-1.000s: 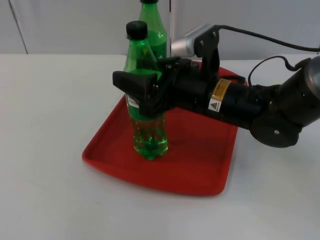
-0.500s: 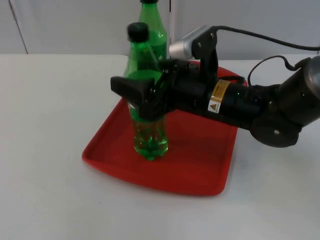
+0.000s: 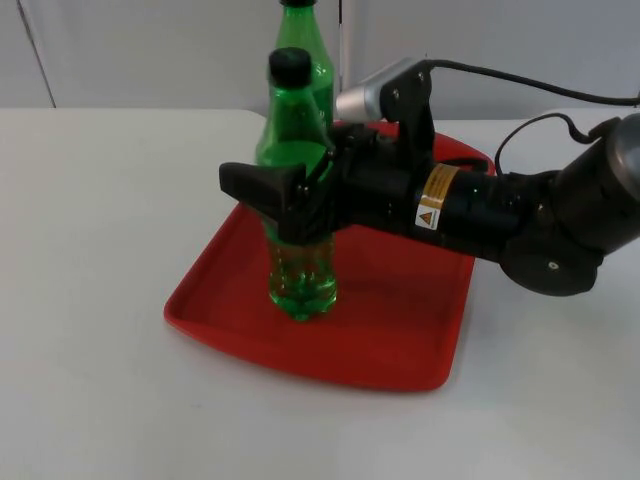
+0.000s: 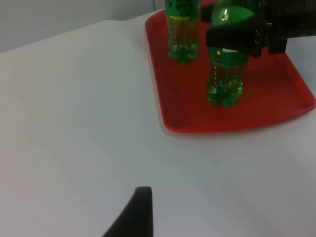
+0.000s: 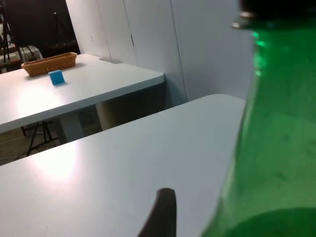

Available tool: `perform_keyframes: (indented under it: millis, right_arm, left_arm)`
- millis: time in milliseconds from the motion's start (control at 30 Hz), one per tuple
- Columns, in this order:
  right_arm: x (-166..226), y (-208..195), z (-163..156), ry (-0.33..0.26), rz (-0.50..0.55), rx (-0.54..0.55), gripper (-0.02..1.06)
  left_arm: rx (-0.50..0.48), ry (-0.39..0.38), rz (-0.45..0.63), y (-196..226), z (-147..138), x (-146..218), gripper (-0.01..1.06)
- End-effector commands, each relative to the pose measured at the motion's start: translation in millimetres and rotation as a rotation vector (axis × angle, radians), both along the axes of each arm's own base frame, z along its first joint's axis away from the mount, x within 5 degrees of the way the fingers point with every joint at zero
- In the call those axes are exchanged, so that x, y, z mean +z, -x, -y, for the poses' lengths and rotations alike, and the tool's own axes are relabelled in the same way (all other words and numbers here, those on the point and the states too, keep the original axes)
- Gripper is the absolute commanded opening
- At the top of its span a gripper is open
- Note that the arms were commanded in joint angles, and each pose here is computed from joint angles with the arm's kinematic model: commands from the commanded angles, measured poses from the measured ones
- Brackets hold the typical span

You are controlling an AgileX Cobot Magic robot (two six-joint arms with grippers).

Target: Place the bottle upright on the tray.

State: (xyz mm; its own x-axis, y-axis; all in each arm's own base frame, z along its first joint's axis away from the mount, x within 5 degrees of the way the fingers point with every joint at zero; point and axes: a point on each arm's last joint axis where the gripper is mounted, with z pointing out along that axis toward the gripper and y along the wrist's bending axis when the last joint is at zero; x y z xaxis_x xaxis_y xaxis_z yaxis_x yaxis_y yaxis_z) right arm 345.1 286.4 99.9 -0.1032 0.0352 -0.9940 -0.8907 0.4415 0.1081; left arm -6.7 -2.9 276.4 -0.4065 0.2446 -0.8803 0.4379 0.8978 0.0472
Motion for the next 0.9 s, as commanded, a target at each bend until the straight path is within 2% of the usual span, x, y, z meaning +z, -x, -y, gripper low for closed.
perform_keyframes:
  millis: [0,33,67,100,200,433,533,633,667,767,867]
  right_arm:
    - [-1.6,0.8,0.2,0.005,-0.001,0.006,0.76]
    - [-1.6,0.8,0.2,0.005,-0.001,0.005,0.76]
    - [-1.6,0.8,0.2,0.003,-0.004,0.005,0.83]
    - [-1.6,0.8,0.2,0.003,-0.004,0.005,0.83]
    - [0.2,0.7,0.2,-0.004,-0.010,0.005,1.05]
    - [-0.3,1.6,0.9,0.006,-0.011,0.011,1.05]
    - [-1.3,0.9,1.3,0.020,-0.047,0.002,1.05]
    - [1.5,-0.9,3.4,0.124,-0.088,-0.027,1.05]
    - [1.5,-0.9,3.4,0.124,-0.088,-0.027,1.05]
    - [11.9,0.5,6.9,0.191,-0.082,-0.044,1.05]
    - [20.5,1.0,8.9,0.220,-0.081,-0.056,1.05]
  left_arm:
    - [0.011,0.002,0.000,-0.1,-0.3,-1.2,1.05]
    - [0.011,0.002,0.000,-0.1,-0.3,-1.2,1.05]
    - [0.011,0.002,0.000,-0.1,-0.3,-1.2,1.05]
    - [0.011,0.002,0.000,-0.1,-0.3,-1.2,1.05]
    - [0.011,0.002,0.000,-0.1,-0.3,-1.2,1.05]
    - [0.011,0.002,0.000,-0.1,-0.3,-1.2,1.05]
    - [0.011,0.002,0.000,-0.1,-0.3,-1.2,1.05]
    - [0.011,0.002,0.000,-0.1,-0.3,-1.2,1.05]
    - [0.011,0.002,0.000,-0.1,-0.3,-1.2,1.05]
    - [0.011,0.002,0.000,-0.1,-0.3,-1.2,1.05]
    - [0.011,0.002,0.000,-0.1,-0.3,-1.2,1.05]
